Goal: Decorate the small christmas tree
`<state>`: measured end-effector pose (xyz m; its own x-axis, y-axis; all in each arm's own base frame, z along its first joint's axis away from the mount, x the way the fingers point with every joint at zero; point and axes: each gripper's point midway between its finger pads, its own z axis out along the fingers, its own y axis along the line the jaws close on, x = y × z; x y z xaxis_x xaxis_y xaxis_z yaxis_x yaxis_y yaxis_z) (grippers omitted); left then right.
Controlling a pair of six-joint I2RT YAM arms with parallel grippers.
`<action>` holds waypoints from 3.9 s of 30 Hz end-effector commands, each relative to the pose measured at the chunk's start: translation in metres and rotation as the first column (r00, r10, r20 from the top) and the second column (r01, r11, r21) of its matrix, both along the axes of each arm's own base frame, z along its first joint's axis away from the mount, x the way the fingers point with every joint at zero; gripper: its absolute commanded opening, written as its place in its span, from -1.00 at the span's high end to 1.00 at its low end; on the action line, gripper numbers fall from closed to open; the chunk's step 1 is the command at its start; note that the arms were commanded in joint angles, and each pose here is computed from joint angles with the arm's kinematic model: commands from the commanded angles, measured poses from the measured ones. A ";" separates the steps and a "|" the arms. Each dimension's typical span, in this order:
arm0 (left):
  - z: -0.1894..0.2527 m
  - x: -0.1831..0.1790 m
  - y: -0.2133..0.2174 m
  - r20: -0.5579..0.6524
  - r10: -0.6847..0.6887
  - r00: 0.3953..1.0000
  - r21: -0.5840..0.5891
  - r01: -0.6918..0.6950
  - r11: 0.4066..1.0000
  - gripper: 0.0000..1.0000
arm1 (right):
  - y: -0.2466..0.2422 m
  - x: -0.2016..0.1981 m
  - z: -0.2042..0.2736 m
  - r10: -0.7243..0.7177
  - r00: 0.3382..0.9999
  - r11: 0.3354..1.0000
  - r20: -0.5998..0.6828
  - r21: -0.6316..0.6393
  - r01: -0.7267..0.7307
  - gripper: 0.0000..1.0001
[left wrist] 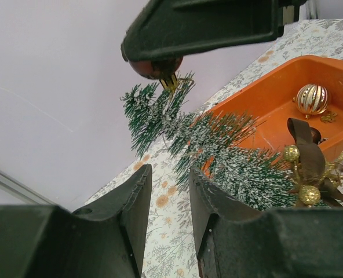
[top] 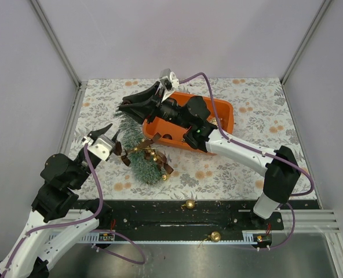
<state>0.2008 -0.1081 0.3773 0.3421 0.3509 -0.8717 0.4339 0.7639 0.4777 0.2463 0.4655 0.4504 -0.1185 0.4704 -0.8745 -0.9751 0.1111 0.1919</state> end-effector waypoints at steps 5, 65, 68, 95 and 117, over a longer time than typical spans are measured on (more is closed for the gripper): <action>0.015 0.002 -0.003 0.056 -0.010 0.998 -0.049 0.012 0.999 0.23 | -0.019 -0.020 0.055 0.051 0.996 0.990 0.078 0.129 -0.061 0.16; 0.007 -0.013 -0.020 0.026 -0.130 0.991 -0.037 0.131 0.991 0.81 | -0.042 0.030 0.000 -0.154 0.987 0.978 -0.047 0.135 0.159 -0.99; 0.008 -0.013 -0.020 0.028 -0.130 0.991 -0.038 0.131 0.991 0.81 | -0.048 0.028 0.004 -0.174 0.984 0.974 -0.036 0.139 0.177 -0.99; 0.059 -0.035 0.024 0.071 0.005 0.997 -0.081 0.000 0.997 -0.98 | -0.141 0.023 -0.017 -0.484 0.861 0.870 -0.153 -0.188 0.456 -0.99; -0.036 -0.014 0.096 -0.364 0.478 0.799 0.074 -0.487 0.870 -0.98 | -0.272 0.037 -0.132 -0.807 0.427 0.588 -0.407 -0.605 0.536 -0.99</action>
<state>0.1786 -0.0256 0.3479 -0.1257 0.3892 -0.9125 0.2451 0.9035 0.3516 0.2884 0.1986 0.3210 -0.4113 0.3178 -0.8543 -0.2498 0.8621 0.4409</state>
